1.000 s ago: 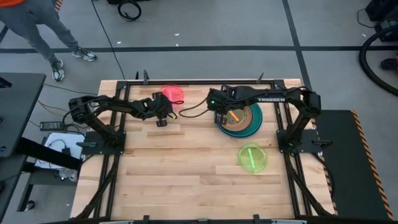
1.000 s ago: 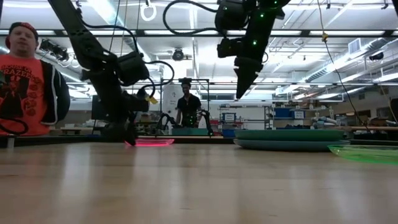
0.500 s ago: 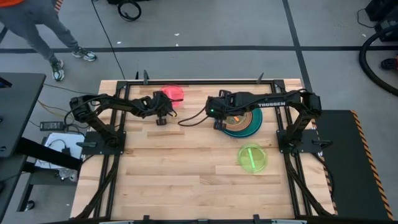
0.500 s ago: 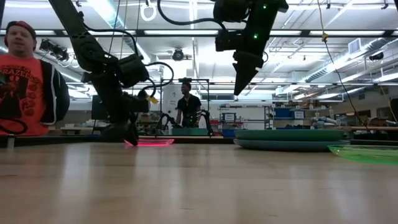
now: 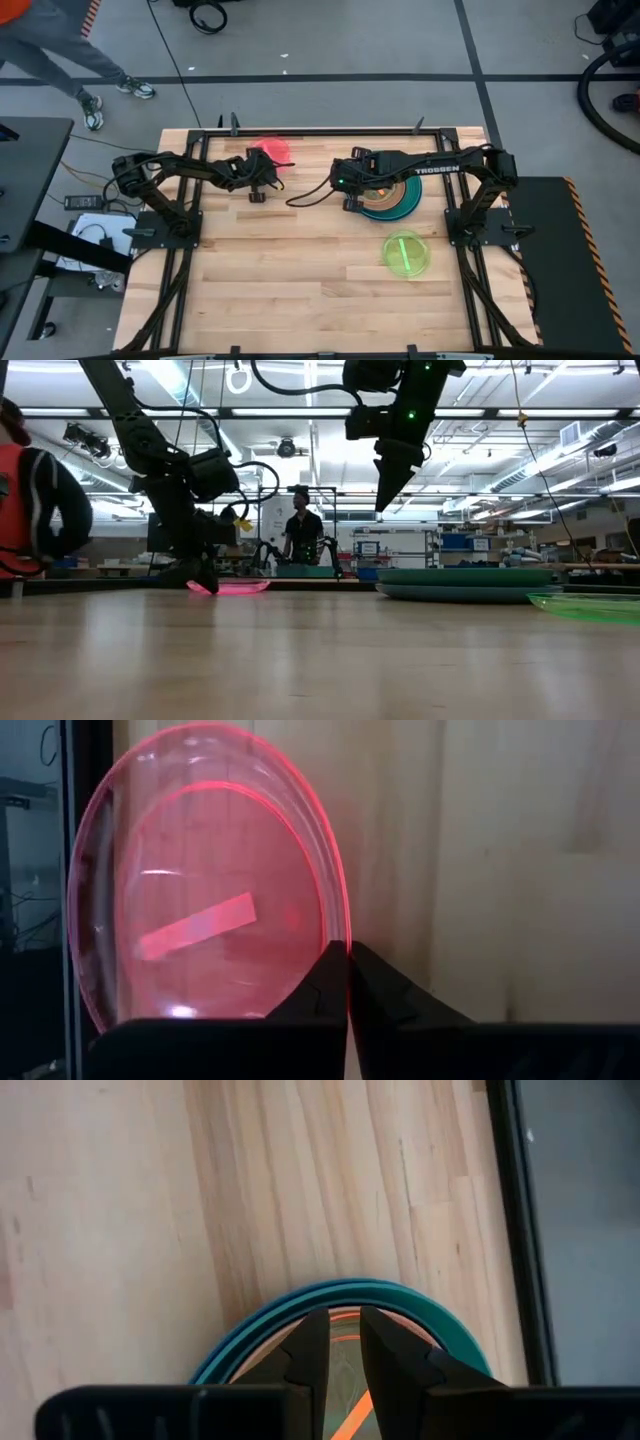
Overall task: Stack plastic plates
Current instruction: Stack the pink plate on the orange plate
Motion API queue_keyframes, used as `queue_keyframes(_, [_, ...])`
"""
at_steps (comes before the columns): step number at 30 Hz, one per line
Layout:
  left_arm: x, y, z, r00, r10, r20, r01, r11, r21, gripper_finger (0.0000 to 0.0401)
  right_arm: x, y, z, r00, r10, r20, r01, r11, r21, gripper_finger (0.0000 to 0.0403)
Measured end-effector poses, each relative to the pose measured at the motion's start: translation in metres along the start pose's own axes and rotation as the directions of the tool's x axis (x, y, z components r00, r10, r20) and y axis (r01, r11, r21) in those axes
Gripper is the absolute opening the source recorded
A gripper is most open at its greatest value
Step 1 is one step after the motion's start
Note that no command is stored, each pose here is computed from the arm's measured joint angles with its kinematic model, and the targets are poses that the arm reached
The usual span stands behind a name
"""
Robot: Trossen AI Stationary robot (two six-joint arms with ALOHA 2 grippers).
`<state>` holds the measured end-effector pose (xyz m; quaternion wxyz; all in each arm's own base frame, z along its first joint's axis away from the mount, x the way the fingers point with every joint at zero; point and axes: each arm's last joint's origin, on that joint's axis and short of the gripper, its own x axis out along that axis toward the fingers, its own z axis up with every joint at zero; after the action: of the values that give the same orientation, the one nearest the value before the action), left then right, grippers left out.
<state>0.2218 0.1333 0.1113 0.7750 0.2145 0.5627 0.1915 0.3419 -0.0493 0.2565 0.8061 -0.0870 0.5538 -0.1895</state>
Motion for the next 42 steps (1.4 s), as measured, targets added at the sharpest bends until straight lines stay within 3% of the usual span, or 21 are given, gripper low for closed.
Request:
queue_keyframes(8, [-0.024, -0.01, 0.015, 0.996, -0.001, 0.092, 0.001, 1.0, -0.001, 0.0006, 0.01, 0.005, -0.003, 0.99, -0.029, 0.138, 0.05, 0.987, -0.154, 0.007])
queue_keyframes(11, [-0.034, -0.013, 0.021, 0.991, 0.003, 0.132, -0.003, 1.0, -0.001, 0.0006, 0.014, 0.011, -0.007, 0.977, -0.072, 0.203, 0.117, 0.969, -0.218, 0.007])
queue_keyframes(15, [-0.044, -0.017, 0.026, 0.987, 0.034, 0.155, -0.036, 0.999, 0.011, 0.0006, 0.013, 0.016, -0.006, 0.956, -0.149, 0.251, 0.215, 0.942, -0.258, 0.007])
queue_keyframes(21, [-0.062, -0.021, 0.033, 0.974, 0.058, 0.22, -0.06, 0.998, 0.002, 0.0006, 0.008, 0.02, -0.005, 0.95, -0.148, 0.276, 0.226, 0.934, -0.276, 0.007])
queue_keyframes(31, [-0.096, -0.028, 0.04, 0.935, 0.06, 0.349, -0.042, 0.997, -0.058, 0.0007, -0.029, 0.023, -0.004, 0.909, -0.128, 0.396, 0.258, 0.92, -0.296, 0.007])
queue_keyframes(42, [-0.135, -0.037, 0.054, 0.864, 0.034, 0.502, -0.002, 0.998, -0.064, 0.0007, -0.079, 0.036, -0.005, 0.816, -0.076, 0.573, 0.301, 0.902, -0.309, 0.007])
